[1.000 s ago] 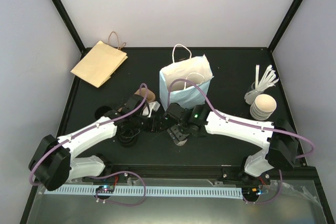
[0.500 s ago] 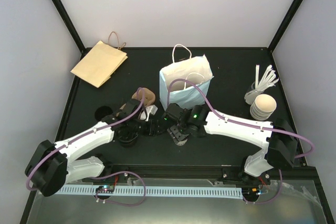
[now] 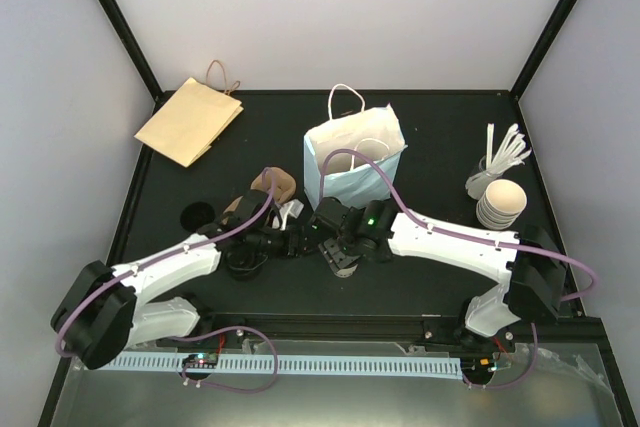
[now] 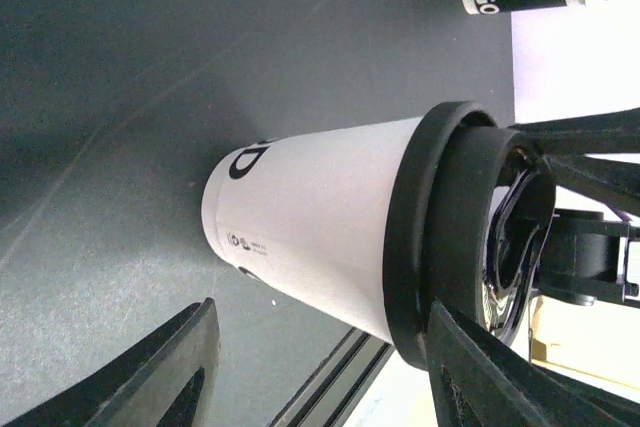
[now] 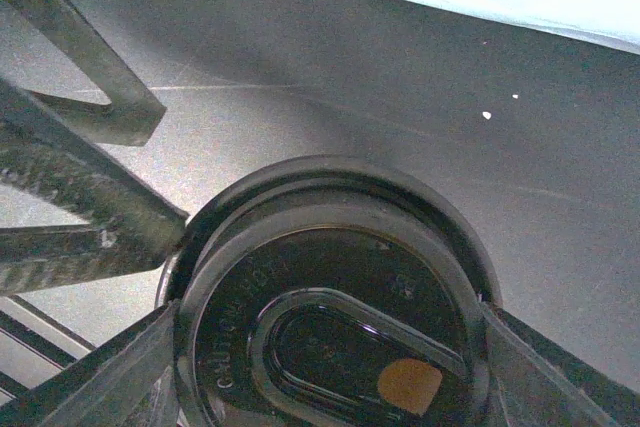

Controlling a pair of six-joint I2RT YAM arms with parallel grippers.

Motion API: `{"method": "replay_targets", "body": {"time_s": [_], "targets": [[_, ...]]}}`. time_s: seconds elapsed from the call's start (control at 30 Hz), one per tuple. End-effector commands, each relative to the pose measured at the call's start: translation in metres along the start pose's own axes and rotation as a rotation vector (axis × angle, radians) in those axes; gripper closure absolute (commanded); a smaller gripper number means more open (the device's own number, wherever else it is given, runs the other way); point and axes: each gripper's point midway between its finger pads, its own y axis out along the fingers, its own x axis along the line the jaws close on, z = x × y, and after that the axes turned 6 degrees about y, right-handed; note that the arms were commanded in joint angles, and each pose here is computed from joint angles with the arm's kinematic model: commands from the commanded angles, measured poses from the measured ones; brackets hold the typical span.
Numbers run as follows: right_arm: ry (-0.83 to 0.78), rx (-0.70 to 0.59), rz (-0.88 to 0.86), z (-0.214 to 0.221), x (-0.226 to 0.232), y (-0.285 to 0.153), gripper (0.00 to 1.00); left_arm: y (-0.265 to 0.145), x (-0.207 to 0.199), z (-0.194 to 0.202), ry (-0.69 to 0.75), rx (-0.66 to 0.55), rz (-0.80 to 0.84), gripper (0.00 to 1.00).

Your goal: Pack the takeout coffee

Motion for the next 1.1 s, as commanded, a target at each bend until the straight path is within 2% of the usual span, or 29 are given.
{"method": "replay_targets", "body": {"time_s": [0.0, 0.47, 1.07], "targets": [[0.009, 0.011, -0.015, 0.009, 0.001, 0.007, 0.3, 0.004, -0.012, -0.01, 0.007, -0.017, 0.061, 0.42], [-0.05, 0.038, -0.093, 0.02, 0.012, 0.012, 0.31, 0.031, 0.031, 0.004, -0.075, 0.064, -0.057, 0.45], [-0.265, -0.002, -0.227, 0.027, 0.029, 0.003, 0.31, 0.037, 0.028, -0.006, -0.055, 0.084, -0.077, 0.46]]}}
